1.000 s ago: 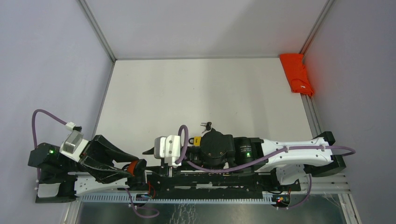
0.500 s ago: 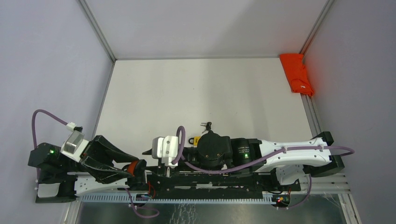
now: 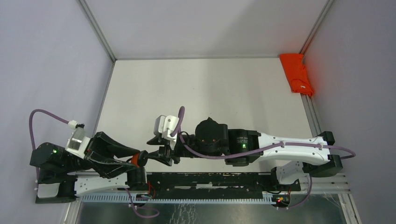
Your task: Unlock with the key
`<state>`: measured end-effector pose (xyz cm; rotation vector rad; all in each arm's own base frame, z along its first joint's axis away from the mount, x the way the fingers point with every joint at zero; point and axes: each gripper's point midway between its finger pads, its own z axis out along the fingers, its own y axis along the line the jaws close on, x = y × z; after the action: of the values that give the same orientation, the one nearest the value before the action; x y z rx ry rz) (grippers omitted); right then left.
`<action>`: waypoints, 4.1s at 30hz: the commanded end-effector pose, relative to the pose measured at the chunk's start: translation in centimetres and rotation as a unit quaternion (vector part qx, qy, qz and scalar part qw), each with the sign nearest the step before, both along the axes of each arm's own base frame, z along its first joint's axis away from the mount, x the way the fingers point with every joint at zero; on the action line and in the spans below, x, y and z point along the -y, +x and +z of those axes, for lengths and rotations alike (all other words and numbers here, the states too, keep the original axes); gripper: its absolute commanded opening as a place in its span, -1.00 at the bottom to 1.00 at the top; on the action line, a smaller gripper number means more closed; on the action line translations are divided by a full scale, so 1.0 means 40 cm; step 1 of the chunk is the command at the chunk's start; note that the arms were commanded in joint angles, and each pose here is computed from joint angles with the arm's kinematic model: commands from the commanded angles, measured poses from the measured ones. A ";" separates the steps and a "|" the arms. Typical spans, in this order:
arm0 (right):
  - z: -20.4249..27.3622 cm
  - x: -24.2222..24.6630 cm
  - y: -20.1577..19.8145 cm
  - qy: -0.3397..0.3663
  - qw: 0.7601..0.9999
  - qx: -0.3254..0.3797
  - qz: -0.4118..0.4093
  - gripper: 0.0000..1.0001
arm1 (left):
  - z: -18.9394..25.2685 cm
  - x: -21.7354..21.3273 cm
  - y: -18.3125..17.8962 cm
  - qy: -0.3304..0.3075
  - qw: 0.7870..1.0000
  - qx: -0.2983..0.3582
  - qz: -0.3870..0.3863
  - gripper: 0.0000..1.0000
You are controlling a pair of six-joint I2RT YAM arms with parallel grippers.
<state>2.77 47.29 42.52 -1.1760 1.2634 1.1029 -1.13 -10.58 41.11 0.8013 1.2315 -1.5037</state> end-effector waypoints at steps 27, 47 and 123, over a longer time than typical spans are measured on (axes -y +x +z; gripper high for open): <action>-0.002 0.184 0.206 0.037 0.980 0.015 -0.194 -0.07 | 0.091 -0.007 -0.042 -0.056 0.997 0.044 -0.042 -0.96; -0.434 0.339 0.569 -0.117 0.928 -0.058 -0.349 -0.09 | 0.142 0.029 -0.093 -0.035 0.993 0.035 -0.111 -0.96; -0.919 0.191 1.075 -0.345 0.868 -0.152 -0.324 -0.10 | 0.049 -0.020 -0.013 -0.049 0.997 0.056 -0.016 -0.96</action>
<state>46.18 40.56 8.27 -0.8769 2.1522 0.3182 -2.05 -10.32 41.40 0.8731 1.1274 -1.5258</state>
